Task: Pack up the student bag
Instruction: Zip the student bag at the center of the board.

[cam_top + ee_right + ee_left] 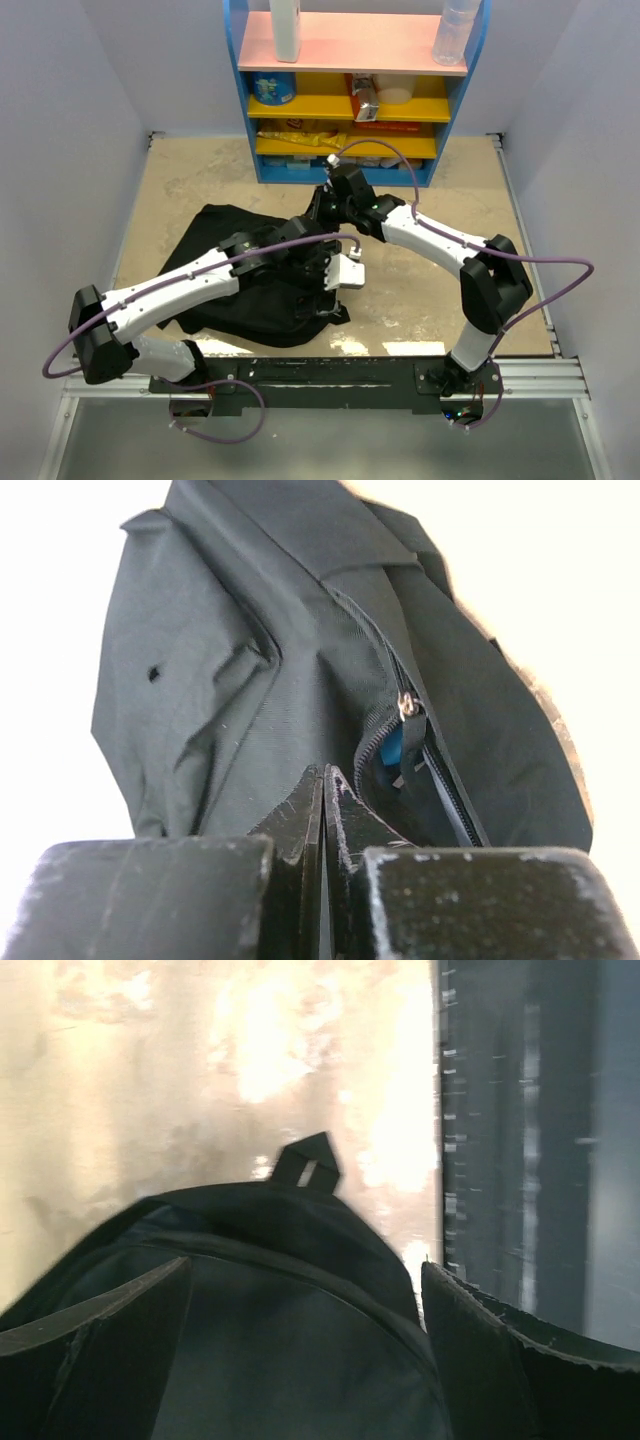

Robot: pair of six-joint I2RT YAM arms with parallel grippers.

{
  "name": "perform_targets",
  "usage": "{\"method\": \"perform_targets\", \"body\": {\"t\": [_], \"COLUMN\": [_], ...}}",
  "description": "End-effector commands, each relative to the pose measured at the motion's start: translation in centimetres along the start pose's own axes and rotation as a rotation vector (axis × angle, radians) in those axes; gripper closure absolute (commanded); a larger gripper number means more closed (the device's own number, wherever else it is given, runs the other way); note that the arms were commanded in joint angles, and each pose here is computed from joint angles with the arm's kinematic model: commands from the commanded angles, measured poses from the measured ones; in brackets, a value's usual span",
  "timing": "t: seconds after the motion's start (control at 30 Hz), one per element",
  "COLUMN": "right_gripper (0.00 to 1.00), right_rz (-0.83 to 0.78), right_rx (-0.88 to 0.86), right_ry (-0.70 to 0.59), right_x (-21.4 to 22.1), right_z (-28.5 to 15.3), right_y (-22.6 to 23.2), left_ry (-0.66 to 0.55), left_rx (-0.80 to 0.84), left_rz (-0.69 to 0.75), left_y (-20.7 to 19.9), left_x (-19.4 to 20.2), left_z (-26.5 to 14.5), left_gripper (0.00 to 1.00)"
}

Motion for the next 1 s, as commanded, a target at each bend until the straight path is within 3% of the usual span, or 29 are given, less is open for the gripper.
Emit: {"method": "perform_targets", "body": {"t": [0.0, 0.13, 0.27, 0.43, 0.7, 0.97], "right_gripper": [1.00, 1.00, 1.00, 0.96, 0.88, 0.98], "right_rz": [0.031, 0.019, 0.000, 0.016, 0.023, 0.007], "right_rx": [-0.053, -0.053, 0.024, 0.090, 0.134, 0.122], "right_ry": [-0.048, -0.052, -0.054, -0.009, 0.012, 0.032], "right_x": [-2.9, -3.5, -3.0, -0.2, 3.0, 4.2], "right_z": [-1.1, -1.5, -2.8, -3.0, -4.1, -4.8], "right_y": [1.2, 1.1, -0.6, -3.9, -6.3, -6.7], "left_ry": [-0.018, 0.005, -0.019, -0.039, 0.053, 0.244], "left_rx": [-0.273, -0.320, -0.466, -0.306, -0.276, -0.382], "left_rz": [0.051, 0.069, 0.006, -0.070, 0.016, 0.175], "left_y": [2.1, 2.3, 4.7, 3.3, 0.9, 1.4], "left_x": [-3.2, -2.7, -3.1, -2.8, -0.7, 5.5], "left_z": [0.1, 1.2, -0.4, -0.2, 2.5, 2.8], "left_gripper": [0.00, 0.00, 0.00, 0.00, 0.00, 0.00]}}
Point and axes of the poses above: each gripper's point midway between its finger pads, its own z axis out along the fingers, its own y axis along the line the jaws close on, x = y × z, the point moved 5 cm from there along -z, back along the fingers, and after that the axes turned 9 degrees about -z, right-handed, at the moved point
